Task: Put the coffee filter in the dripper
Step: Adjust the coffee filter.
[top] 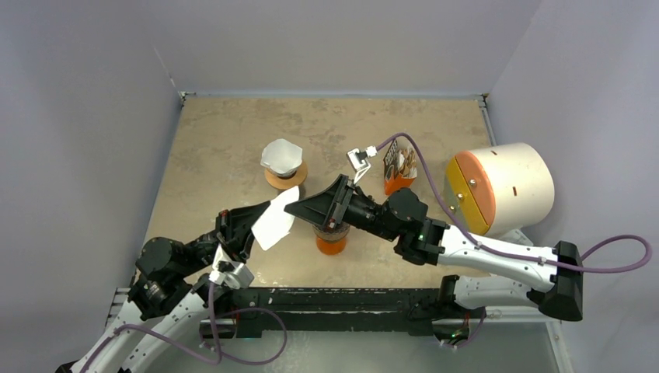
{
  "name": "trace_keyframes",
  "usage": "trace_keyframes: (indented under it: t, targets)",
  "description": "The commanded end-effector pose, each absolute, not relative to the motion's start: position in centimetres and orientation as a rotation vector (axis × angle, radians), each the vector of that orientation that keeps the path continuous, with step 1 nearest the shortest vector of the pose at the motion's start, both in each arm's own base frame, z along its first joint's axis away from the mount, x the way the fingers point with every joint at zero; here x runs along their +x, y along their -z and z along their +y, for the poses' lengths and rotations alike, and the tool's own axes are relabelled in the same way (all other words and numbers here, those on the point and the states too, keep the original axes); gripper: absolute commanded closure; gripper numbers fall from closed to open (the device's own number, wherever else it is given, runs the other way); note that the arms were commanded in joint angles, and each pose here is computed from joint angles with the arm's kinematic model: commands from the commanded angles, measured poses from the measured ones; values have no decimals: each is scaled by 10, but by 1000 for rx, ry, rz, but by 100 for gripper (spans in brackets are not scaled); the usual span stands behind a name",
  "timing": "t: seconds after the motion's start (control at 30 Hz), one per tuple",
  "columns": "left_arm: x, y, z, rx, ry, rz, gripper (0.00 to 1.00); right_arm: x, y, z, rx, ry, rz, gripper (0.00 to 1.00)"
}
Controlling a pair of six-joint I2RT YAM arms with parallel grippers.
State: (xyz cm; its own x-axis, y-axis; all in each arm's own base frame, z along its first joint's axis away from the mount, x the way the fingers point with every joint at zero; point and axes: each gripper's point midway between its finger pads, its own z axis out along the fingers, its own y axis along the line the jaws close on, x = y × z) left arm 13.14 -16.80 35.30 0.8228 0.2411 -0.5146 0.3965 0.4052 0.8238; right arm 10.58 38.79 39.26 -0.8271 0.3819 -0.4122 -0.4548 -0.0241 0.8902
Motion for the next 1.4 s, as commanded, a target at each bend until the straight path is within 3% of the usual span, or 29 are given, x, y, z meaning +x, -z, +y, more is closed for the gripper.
trace_keyframes:
  t: [0.0, 0.27, 0.57, 0.8, 1.1, 1.13, 1.2, 1.37]
  targets:
    - [133, -361, -163, 1099, 116, 641, 100, 95, -419, 383, -103, -2035, 1541, 61]
    - [128, -366, -164, 1056, 182, 642, 100, 96, -415, 388, -96, -2062, 1534, 77]
    - [121, -371, -170, 1020, 281, 639, 100, 91, -428, 389, -128, -2131, 1422, 75]
    - [115, -368, -177, 1006, 380, 652, 100, 88, -435, 396, -170, -2172, 1352, 88]
    - [106, -365, -189, 982, 545, 666, 100, 89, -445, 404, -202, -2198, 1244, 81]
    - [105, -366, -189, 972, 562, 664, 100, 88, -445, 405, -212, -2200, 1238, 83]
    - [104, -369, -190, 951, 590, 662, 100, 87, -446, 408, -227, -2200, 1228, 99]
    - [102, -372, -195, 918, 686, 695, 100, 86, -443, 411, -271, -2173, 1211, 100]
